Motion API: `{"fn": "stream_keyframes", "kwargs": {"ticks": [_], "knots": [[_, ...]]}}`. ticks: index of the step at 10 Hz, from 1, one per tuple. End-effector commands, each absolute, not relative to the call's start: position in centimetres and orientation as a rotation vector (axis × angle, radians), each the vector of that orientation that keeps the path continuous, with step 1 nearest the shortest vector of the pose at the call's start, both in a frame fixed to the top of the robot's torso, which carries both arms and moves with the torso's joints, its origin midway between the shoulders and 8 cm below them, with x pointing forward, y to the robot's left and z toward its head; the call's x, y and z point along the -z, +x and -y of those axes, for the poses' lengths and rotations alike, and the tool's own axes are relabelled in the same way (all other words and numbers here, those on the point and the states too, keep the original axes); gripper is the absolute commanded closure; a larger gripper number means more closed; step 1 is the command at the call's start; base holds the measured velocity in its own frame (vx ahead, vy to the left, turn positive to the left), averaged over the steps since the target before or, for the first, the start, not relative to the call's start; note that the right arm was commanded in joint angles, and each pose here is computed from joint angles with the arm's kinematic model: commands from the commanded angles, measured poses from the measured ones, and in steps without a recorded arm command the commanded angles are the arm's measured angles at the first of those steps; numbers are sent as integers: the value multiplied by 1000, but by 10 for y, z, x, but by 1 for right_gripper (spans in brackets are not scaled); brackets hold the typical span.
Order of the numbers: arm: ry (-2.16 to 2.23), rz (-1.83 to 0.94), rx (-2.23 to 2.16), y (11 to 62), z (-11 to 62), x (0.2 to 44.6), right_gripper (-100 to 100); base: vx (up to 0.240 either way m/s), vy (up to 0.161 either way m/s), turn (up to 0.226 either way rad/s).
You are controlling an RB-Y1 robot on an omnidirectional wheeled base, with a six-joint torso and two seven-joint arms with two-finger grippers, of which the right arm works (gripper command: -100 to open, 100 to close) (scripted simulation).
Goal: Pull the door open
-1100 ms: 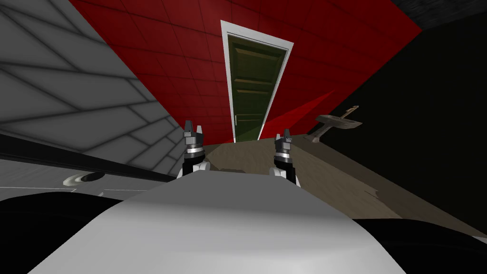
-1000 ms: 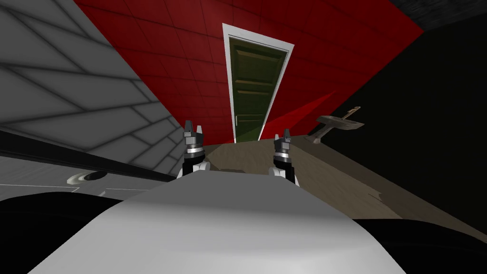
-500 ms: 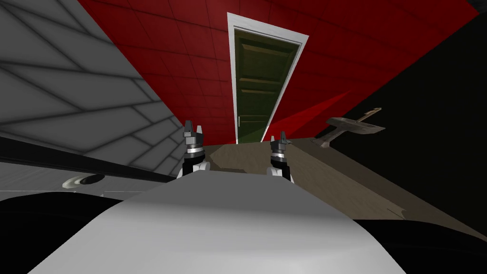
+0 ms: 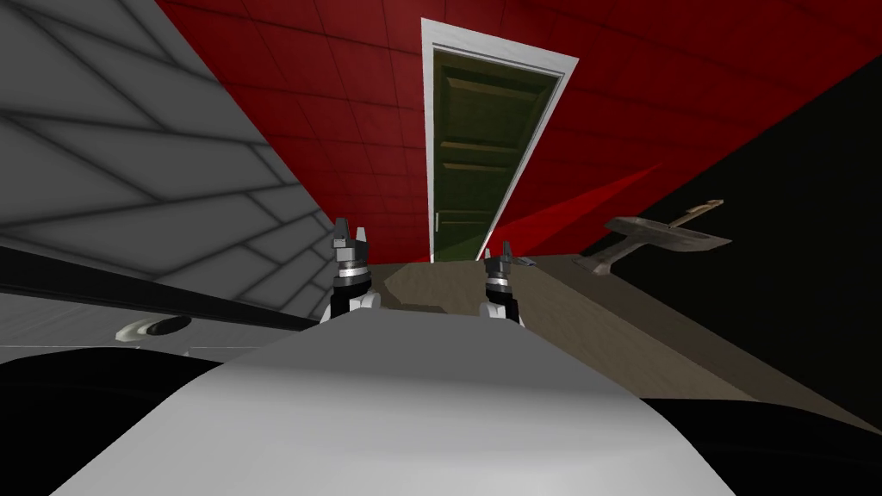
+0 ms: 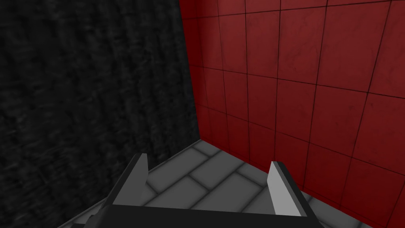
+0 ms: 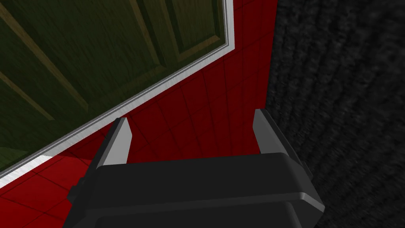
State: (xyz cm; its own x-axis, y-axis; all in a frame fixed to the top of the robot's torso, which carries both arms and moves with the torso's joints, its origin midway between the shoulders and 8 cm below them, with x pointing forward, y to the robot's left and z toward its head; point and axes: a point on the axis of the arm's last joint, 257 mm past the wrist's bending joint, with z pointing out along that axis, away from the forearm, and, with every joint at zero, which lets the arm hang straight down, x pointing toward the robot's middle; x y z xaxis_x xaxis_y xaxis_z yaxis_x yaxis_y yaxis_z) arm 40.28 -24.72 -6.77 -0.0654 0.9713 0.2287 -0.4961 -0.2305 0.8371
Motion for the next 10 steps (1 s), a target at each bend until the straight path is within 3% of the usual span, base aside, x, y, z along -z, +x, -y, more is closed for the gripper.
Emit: {"fn": "stream_keyframes", "kwargs": {"ticks": [1,10], "knots": [[1002,-676,-1630,406,247,75,-100,86,18,83],[1232,-585,-1856,425,240,135,-100,104,29,96]]}}
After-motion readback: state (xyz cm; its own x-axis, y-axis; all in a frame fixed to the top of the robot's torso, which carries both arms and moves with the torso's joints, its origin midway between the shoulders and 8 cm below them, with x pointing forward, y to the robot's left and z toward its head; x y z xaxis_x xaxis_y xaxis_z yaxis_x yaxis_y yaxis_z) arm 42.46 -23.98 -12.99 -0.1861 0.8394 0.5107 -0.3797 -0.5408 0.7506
